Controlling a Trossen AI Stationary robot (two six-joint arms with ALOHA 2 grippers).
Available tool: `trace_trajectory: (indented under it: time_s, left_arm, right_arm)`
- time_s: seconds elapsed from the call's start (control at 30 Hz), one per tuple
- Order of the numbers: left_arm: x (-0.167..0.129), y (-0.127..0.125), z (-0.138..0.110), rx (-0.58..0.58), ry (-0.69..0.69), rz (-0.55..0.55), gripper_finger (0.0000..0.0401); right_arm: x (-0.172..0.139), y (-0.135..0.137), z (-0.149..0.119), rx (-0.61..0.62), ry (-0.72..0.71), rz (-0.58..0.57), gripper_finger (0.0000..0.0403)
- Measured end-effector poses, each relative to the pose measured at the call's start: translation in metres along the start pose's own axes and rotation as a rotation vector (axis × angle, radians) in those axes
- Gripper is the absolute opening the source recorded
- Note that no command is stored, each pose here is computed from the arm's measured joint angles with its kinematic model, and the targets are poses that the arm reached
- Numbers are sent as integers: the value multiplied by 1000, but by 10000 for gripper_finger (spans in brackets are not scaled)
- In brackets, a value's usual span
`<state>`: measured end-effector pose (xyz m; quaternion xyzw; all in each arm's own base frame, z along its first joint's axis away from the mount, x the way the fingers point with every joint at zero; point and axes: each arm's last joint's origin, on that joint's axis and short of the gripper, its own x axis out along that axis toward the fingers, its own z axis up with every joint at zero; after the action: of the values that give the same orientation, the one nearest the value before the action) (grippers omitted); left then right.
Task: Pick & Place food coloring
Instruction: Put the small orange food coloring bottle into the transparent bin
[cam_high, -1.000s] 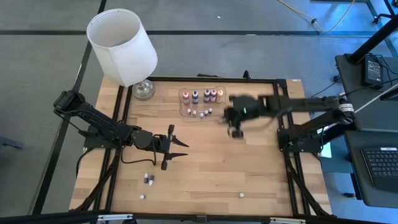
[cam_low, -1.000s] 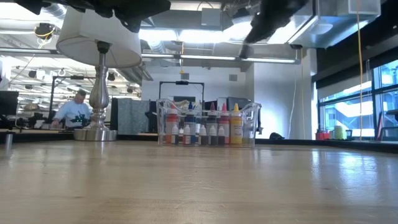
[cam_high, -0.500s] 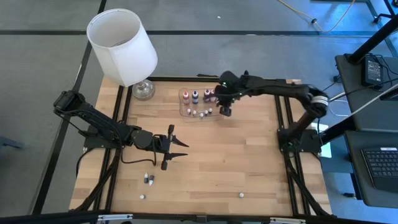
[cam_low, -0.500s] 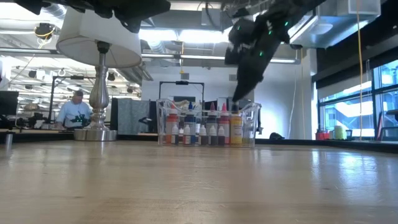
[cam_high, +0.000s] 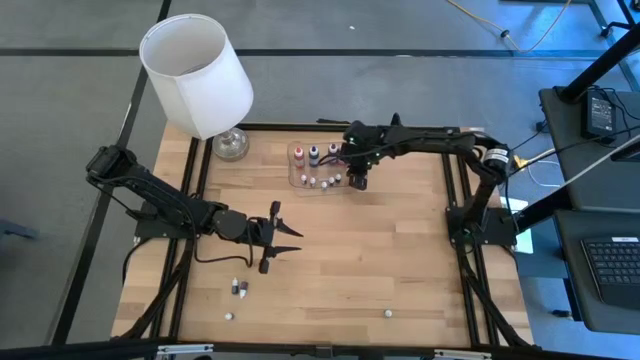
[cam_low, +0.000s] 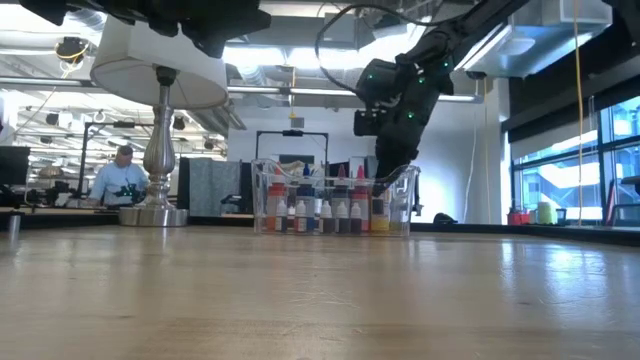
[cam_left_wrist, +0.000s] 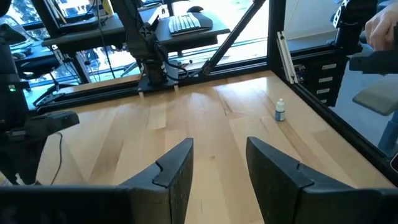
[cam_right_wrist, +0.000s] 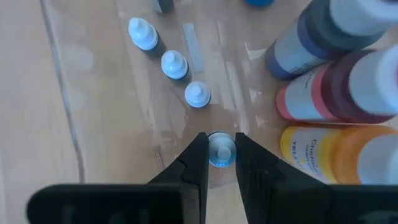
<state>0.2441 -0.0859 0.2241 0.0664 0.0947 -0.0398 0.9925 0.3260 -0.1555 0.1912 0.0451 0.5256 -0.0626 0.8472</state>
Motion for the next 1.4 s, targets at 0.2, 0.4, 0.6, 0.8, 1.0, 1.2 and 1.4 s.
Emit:
trace_trajectory:
  time_s: [0.2,0.4,0.6,0.8,1.0,1.2,1.4]
  left_arm:
    - [0,0,0,1,2,0,144]
    - [0,0,-1,2,5,0,146]
    - [0,0,-1,2,5,0,144]
    - [0,0,-1,2,5,0,144]
    - [0,0,0,1,5,0,146]
    - [0,0,0,1,5,0,144]
    - [0,0,0,1,5,0,145]
  right_arm:
    - [3,-1,0,-6,1,-9,66]
    - [3,-1,0,-4,1,-9,68]
    - [3,-1,0,1,0,-10,85]
    - [0,-2,6,0,-33,-20,76]
    - [-9,-3,18,-12,-80,-32,66]
    - [-9,-3,19,-9,-86,-43,78]
    - [-10,-4,22,5,-119,-50,70]
